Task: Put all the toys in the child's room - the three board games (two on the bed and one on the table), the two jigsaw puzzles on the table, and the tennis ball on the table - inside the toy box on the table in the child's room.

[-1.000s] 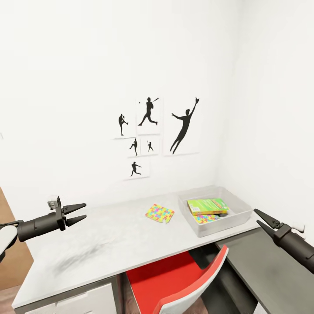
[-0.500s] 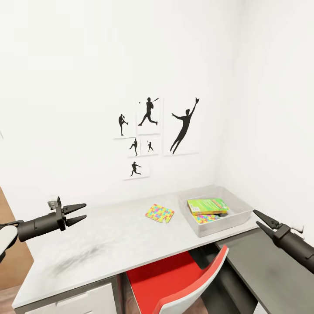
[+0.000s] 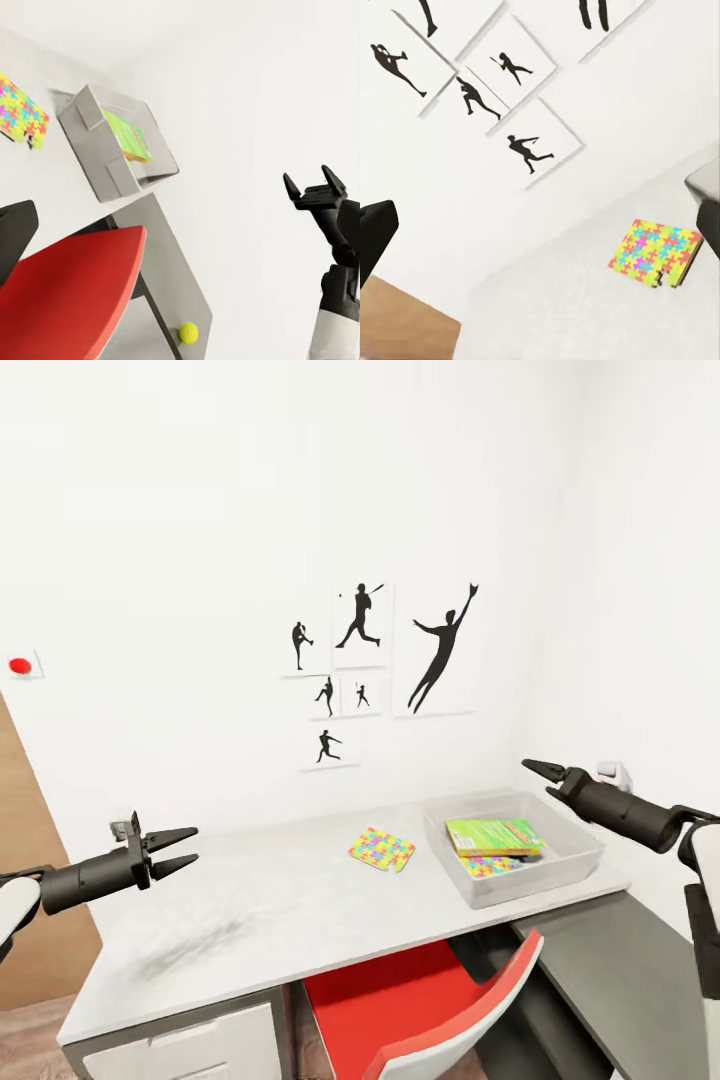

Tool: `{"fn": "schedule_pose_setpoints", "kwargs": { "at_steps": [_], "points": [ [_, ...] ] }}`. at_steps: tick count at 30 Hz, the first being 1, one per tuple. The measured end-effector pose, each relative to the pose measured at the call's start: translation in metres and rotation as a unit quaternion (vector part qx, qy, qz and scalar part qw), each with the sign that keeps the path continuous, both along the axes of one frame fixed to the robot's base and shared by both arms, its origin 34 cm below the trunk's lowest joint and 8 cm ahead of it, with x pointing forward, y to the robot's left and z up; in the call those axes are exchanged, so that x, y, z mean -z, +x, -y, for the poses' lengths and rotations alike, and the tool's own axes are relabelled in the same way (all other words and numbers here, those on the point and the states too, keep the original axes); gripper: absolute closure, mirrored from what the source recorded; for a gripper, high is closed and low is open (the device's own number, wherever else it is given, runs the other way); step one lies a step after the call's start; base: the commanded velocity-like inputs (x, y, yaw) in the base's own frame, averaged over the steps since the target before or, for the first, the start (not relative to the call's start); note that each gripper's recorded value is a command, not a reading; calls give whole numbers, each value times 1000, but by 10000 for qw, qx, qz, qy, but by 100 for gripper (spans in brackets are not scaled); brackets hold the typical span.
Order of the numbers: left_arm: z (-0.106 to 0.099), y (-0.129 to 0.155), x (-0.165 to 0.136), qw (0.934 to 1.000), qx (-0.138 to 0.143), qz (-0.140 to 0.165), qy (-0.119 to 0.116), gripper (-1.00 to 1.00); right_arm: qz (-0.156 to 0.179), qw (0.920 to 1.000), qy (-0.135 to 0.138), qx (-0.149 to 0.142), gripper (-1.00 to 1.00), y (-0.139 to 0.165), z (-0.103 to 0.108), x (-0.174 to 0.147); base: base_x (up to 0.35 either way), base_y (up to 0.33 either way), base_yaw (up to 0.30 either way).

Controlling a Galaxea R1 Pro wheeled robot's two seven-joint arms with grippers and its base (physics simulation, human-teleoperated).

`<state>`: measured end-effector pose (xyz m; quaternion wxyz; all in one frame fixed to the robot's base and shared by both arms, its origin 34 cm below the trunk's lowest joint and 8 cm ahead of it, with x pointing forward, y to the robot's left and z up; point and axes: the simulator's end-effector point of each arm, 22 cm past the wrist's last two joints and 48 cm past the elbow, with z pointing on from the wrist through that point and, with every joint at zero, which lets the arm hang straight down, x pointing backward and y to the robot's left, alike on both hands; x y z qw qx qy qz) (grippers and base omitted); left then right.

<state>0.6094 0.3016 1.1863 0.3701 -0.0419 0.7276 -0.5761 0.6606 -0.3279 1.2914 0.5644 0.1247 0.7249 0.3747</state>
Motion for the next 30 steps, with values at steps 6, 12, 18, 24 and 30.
{"fn": "schedule_pose_setpoints", "kwargs": {
  "at_steps": [6,12,18,24,30],
  "points": [
    [-1,1,2,10000,-15,-25,7,-100,-511,9967,-613,148,-100,41,-23,0,0,11,276],
    [-3,2,6,10000,-38,-66,3,-100,-1084,9907,-765,294,-100,71,-29,18,0,173,280],
    [-4,3,8,9999,-44,-92,-1,-100,-1666,9817,-902,204,-100,84,-45,57,45,242,280],
    [-4,3,10,9999,-49,-114,1,-100,-1845,9777,-983,224,-100,86,-45,71,121,99,278],
    [-10,3,11,9999,-82,-131,60,-100,-1923,9757,-1022,254,-100,86,-42,79,108,178,277]
  ]
}}
